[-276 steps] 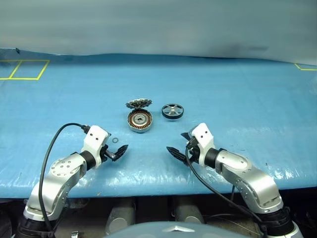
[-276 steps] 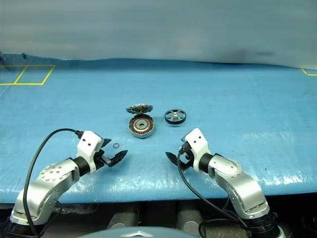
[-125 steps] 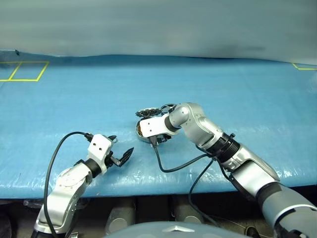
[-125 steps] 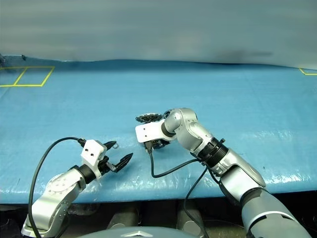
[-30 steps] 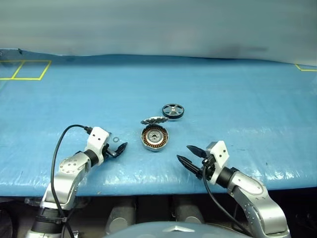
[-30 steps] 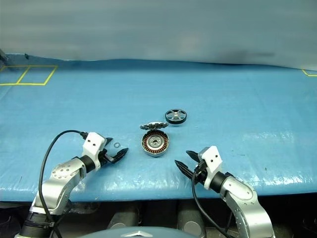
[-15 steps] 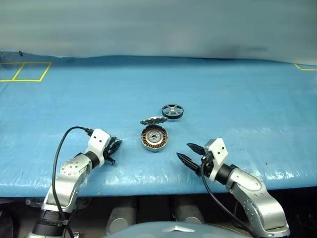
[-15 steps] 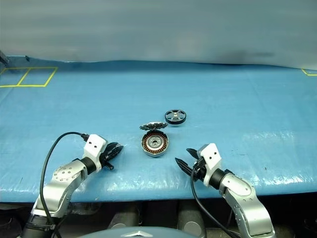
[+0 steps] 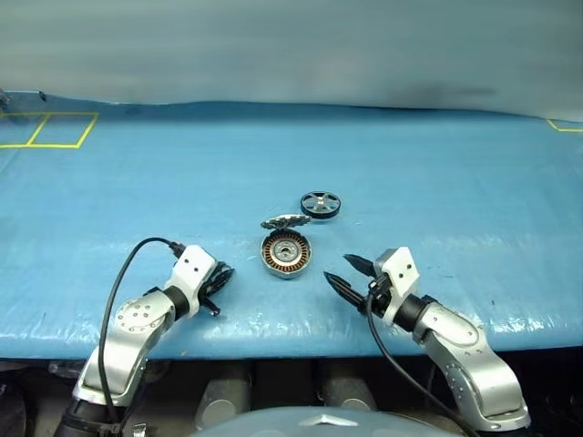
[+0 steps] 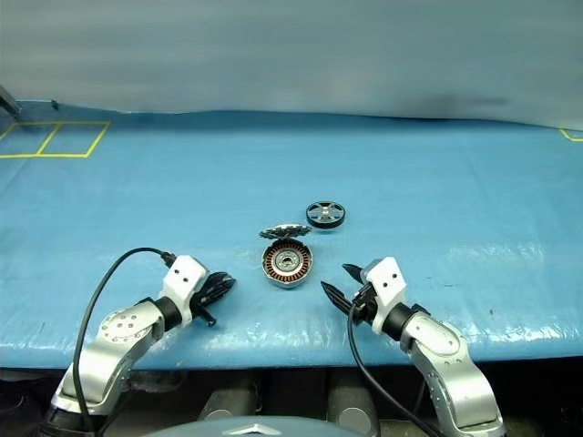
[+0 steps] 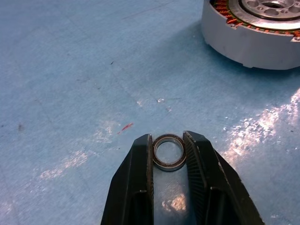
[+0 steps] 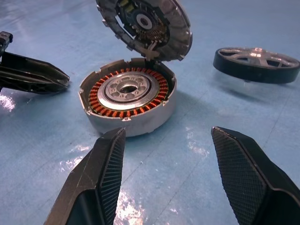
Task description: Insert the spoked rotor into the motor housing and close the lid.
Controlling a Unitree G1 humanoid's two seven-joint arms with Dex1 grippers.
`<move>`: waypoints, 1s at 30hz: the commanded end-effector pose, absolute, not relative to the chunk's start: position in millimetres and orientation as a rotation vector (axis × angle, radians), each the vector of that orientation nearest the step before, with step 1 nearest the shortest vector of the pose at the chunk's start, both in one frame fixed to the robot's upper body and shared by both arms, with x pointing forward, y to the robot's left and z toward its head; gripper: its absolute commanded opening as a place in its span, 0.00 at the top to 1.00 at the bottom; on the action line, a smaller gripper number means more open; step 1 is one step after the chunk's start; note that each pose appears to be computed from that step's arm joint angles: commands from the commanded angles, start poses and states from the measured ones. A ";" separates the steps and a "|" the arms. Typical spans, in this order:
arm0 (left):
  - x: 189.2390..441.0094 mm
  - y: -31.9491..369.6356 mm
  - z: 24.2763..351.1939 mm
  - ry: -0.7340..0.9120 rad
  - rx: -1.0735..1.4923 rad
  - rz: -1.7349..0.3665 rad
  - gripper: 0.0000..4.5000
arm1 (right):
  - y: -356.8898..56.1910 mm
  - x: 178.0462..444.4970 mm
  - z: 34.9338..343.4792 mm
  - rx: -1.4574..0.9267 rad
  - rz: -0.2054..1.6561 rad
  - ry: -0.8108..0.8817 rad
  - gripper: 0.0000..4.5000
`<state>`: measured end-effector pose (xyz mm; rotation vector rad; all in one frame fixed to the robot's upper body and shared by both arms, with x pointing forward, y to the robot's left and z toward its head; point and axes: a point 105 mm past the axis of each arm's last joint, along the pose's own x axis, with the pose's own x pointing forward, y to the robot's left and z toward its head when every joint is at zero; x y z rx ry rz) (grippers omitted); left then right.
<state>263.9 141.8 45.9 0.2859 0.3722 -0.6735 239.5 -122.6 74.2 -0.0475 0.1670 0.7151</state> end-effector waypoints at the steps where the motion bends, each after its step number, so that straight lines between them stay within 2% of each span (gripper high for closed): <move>1: 264.9 125.1 69.9 0.291 0.339 -0.773 0.86 | -122.6 239.6 79.2 -0.066 0.691 0.101 0.32; 8: 262.1 101.9 89.5 0.246 0.312 -0.928 0.86 | -123.6 233.9 65.4 -0.033 0.652 0.102 0.32; 15: 262.8 89.6 91.6 0.248 0.307 -1.013 0.86 | -121.2 233.7 61.8 -0.032 0.647 0.108 0.32; 30: 301.2 64.5 75.2 0.263 0.290 -1.047 0.86 | -119.9 239.8 60.3 -0.070 0.611 0.092 0.32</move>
